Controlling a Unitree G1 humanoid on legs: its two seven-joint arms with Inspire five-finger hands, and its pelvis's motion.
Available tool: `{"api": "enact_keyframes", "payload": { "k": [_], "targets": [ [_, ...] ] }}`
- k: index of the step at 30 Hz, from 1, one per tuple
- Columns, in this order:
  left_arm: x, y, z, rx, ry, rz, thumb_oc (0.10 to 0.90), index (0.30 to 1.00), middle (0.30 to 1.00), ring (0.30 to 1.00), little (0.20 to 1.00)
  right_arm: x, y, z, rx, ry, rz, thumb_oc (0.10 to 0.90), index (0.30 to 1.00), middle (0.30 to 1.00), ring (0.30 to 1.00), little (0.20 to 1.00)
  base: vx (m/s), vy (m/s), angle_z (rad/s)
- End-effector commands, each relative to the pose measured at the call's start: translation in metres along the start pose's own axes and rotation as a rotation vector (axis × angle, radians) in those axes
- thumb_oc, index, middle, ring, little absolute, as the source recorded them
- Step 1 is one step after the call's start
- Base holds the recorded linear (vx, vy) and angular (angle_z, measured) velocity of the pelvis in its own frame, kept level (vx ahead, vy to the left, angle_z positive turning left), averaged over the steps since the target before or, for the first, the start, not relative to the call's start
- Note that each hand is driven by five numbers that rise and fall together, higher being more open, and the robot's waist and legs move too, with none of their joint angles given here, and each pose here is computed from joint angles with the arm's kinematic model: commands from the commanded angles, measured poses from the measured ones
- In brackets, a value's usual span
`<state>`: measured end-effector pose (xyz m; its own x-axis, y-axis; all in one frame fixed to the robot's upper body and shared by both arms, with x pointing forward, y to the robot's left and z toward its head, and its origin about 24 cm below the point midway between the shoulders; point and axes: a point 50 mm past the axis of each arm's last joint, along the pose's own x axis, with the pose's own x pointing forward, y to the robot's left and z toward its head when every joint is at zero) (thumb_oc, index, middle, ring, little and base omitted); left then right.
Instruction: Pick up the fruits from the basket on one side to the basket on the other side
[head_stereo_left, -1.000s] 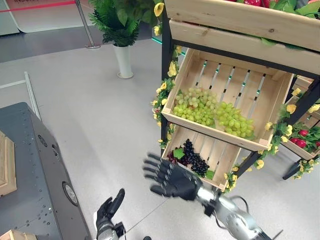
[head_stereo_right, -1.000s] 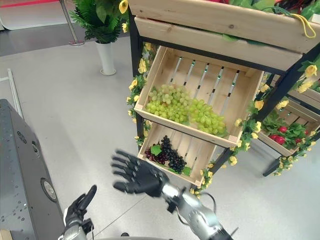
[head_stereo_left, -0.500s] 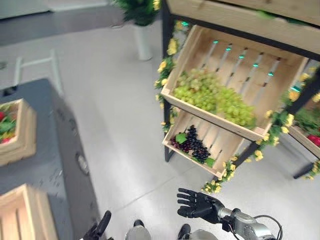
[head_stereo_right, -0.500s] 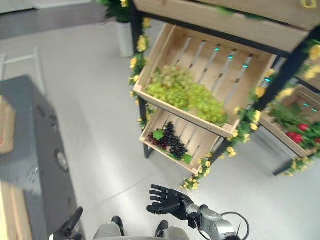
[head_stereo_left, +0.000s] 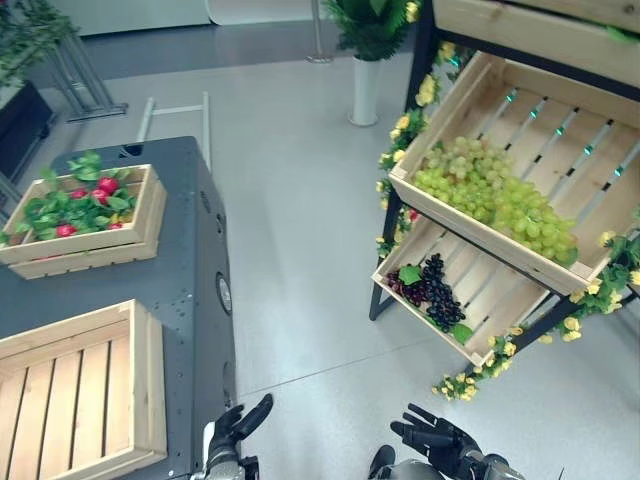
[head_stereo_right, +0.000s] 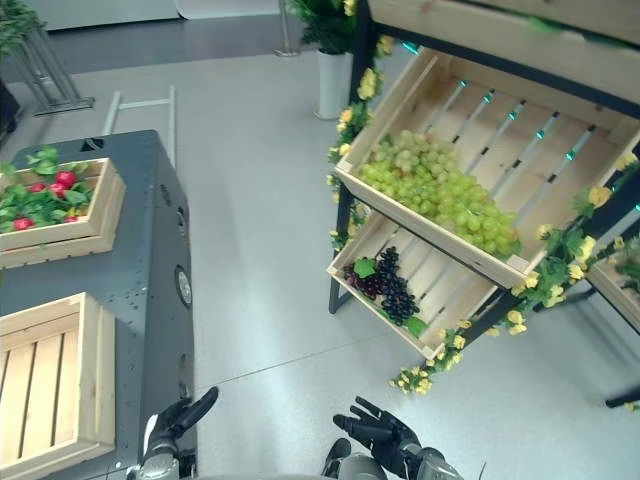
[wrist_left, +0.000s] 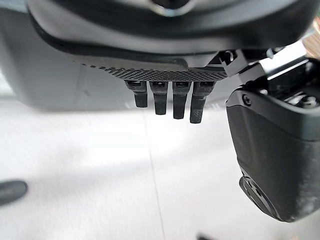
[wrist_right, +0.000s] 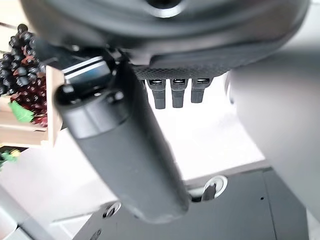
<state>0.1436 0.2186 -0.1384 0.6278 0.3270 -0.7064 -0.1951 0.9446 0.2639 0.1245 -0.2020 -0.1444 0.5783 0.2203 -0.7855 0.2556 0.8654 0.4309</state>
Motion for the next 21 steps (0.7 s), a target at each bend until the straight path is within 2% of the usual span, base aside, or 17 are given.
{"api": "enact_keyframes", "payload": {
  "k": [1, 6, 13, 16, 21],
  "targets": [
    [0.007, -0.008, 0.025, 0.134, -0.100, -0.092, 0.800, 0.900, 0.900, 0.900, 0.900, 0.006, 0.011, 0.009, 0.040, -0.114, 0.011, 0.800, 0.900, 0.900, 0.900, 0.900, -0.37, 0.011, 0.59],
    [0.000, 0.011, -0.018, 0.157, 0.088, -0.006, 0.800, 0.900, 0.900, 0.900, 0.900, 0.008, 0.006, 0.004, -0.121, -0.063, -0.052, 0.800, 0.900, 0.900, 0.900, 0.900, -0.23, 0.002, 0.14],
    [-0.018, 0.023, -0.062, 0.042, 0.260, 0.029, 0.800, 0.900, 0.900, 0.900, 0.900, 0.012, 0.001, -0.010, -0.289, 0.081, -0.154, 0.800, 0.900, 0.900, 0.900, 0.900, -0.08, -0.170, -0.32],
    [-0.015, 0.027, -0.058, 0.015, 0.264, 0.058, 0.800, 0.900, 0.900, 0.900, 0.900, 0.011, -0.001, -0.010, -0.315, 0.089, -0.147, 0.800, 0.900, 0.900, 0.900, 0.900, -0.03, -0.149, -0.67],
    [-0.008, 0.004, -0.034, -0.023, 0.143, -0.005, 0.800, 0.900, 0.900, 0.900, 0.900, 0.006, -0.008, -0.021, -0.259, 0.128, -0.205, 0.800, 0.900, 0.900, 0.900, 0.900, -0.02, -0.117, 0.05]
  ]
}}
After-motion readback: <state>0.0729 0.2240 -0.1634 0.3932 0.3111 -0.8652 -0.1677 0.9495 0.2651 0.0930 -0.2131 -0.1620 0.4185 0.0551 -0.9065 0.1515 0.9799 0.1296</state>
